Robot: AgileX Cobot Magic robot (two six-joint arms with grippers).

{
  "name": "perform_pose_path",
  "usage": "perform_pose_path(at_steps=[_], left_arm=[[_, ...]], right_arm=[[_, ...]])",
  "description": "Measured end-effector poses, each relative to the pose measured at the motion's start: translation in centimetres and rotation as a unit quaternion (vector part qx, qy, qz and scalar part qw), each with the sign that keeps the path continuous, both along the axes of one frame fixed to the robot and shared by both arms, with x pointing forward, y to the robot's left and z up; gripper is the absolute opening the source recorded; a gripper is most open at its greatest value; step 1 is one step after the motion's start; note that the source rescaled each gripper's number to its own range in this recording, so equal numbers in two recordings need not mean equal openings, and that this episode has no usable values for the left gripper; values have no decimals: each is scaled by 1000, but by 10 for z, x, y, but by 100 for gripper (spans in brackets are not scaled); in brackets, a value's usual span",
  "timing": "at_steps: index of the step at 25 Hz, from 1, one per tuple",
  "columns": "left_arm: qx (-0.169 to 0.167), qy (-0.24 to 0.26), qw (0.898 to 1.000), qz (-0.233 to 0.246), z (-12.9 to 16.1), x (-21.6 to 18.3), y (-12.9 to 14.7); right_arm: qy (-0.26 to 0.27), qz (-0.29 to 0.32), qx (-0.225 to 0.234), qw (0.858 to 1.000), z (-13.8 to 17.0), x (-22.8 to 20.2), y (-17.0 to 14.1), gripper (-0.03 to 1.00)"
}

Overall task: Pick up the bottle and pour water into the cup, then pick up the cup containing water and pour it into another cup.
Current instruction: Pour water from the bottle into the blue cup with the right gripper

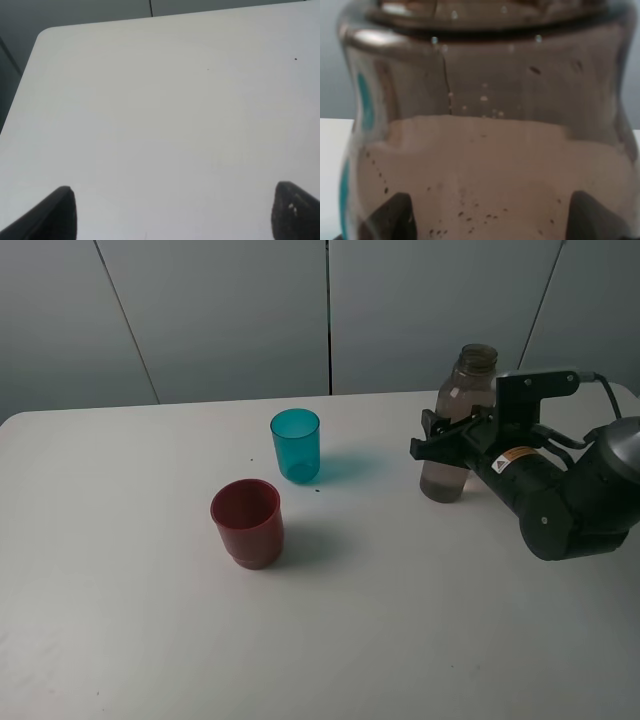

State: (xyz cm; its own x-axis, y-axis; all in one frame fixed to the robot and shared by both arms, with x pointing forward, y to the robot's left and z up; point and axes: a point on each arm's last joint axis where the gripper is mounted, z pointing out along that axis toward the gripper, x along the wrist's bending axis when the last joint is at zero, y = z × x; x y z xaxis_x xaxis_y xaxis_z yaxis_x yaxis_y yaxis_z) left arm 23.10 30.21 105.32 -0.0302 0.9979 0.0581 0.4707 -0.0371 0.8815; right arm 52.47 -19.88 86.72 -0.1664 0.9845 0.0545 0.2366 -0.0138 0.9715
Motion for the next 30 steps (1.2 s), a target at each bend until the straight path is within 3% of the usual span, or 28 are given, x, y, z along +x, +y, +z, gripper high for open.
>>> perform_pose_path(at_steps=[8,13,17,21,30], left_arm=[[0,0,1000,0,0,0,0],[0,0,1000,0,0,0,0],[0,0,1000,0,0,0,0],[0,0,1000,0,0,0,0],[0,0,1000,0,0,0,0]], right_arm=[[3,5,-2,1000,2,0,1,2],[-13,31,-9,999,27,-1,5,1],[7,62,-85,994,53,-3,7,1],[56,108,-166,978,74,0,12,1],[86,168,-213,959,105,18,35,0]])
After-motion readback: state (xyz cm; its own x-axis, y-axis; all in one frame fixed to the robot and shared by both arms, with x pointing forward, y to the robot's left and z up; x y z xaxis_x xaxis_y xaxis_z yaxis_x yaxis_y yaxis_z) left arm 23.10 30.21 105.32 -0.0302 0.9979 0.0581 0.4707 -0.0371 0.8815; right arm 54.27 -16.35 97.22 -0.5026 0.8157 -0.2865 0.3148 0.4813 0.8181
